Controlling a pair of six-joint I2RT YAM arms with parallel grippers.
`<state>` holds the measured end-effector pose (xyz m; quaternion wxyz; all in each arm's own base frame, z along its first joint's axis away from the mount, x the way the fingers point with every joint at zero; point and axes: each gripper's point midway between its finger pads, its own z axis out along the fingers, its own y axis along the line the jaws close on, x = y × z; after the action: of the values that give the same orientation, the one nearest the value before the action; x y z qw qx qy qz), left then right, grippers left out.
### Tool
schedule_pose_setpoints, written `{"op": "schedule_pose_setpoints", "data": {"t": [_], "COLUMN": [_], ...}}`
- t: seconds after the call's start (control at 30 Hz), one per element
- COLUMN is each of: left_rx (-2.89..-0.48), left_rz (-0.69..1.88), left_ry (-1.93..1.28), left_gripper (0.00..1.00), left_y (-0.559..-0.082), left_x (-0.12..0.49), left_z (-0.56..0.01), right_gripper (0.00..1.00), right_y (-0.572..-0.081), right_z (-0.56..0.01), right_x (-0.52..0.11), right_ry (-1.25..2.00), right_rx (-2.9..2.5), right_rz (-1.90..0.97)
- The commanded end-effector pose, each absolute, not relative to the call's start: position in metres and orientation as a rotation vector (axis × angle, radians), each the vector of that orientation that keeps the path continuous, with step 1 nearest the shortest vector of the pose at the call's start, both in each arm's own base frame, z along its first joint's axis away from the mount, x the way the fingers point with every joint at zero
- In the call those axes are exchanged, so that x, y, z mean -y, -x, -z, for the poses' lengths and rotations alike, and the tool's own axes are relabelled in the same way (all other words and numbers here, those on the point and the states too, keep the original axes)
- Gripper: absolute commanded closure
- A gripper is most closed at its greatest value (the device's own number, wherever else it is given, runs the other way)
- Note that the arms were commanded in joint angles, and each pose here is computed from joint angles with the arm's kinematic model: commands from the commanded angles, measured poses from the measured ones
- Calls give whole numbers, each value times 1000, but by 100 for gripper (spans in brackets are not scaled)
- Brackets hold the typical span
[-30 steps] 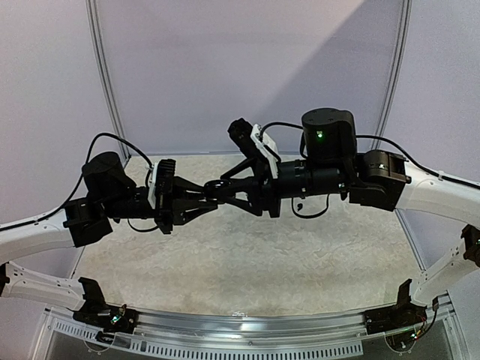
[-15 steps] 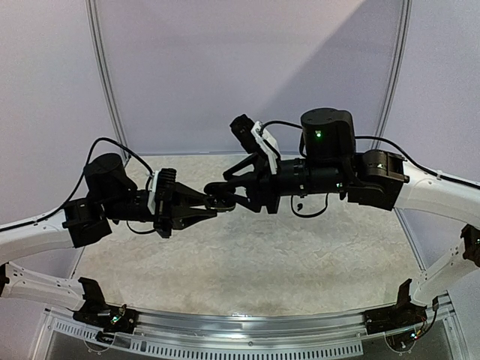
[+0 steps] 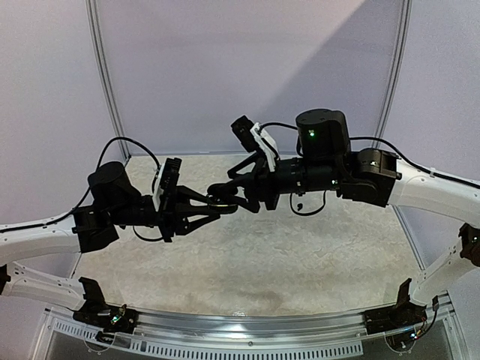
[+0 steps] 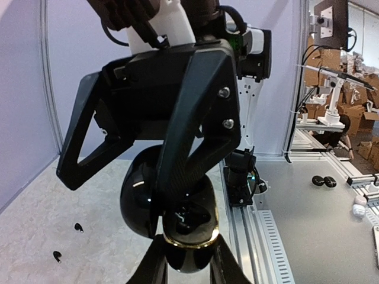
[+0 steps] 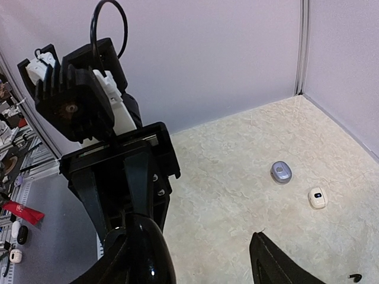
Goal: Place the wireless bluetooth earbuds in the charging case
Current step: Open the charging case, then adjust the right earbud at the center of the board.
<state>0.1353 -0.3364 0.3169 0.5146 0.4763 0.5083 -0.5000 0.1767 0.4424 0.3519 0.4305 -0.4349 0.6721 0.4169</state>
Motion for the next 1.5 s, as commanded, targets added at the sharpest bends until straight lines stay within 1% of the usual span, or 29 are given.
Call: {"op": "schedule_pose_setpoints", "data": {"t": [0.0, 0.17, 0.33, 0.47, 0.6, 0.7, 0.8, 0.93, 1.03, 1.27, 1.47], "left_rx": [-1254, -1282, -1317, -1355, -1383, -1403, -1413, -1402, -1385, -1406, -1410], "left_rz": [1267, 1277, 1272, 1248, 1212, 1195, 1172, 1130, 1101, 1078, 1093], "left_ry": [-1060, -1031, -996, -952, -908, -887, -883, -894, -916, -895, -906], "left_gripper": [100, 100, 100, 100, 100, 100, 100, 100, 100, 100, 100], "left_y": [-139, -142, -147, -156, -166, -172, -178, -183, -188, -205, -207], "left_x": [340, 340, 338, 337, 333, 329, 326, 323, 324, 323, 328], "left_z": [-321, -316, -312, -306, -301, -298, -295, -293, -290, -286, -281], "right_gripper": [32, 28, 25, 25, 29, 32, 33, 33, 33, 32, 33], "right_y": [-176, -179, -182, -225, -271, -304, -330, -356, -375, -414, -446], "right_z": [-355, -366, -395, -424, -425, -396, -345, -275, -235, -170, -111], "right_x": [-446, -448, -442, -408, -357, -312, -263, -226, -198, -196, -218], "right_ry": [1110, 1110, 1060, 788, 444, 203, -51, -176, -223, -145, -43], "right_rx": [-1689, -1674, -1601, -1644, -1750, -1875, -2051, -2267, -2405, -2594, -2723], "right_rz": [-1074, -1090, -1108, -992, -879, -744, -573, -394, -222, -55, 11]}}
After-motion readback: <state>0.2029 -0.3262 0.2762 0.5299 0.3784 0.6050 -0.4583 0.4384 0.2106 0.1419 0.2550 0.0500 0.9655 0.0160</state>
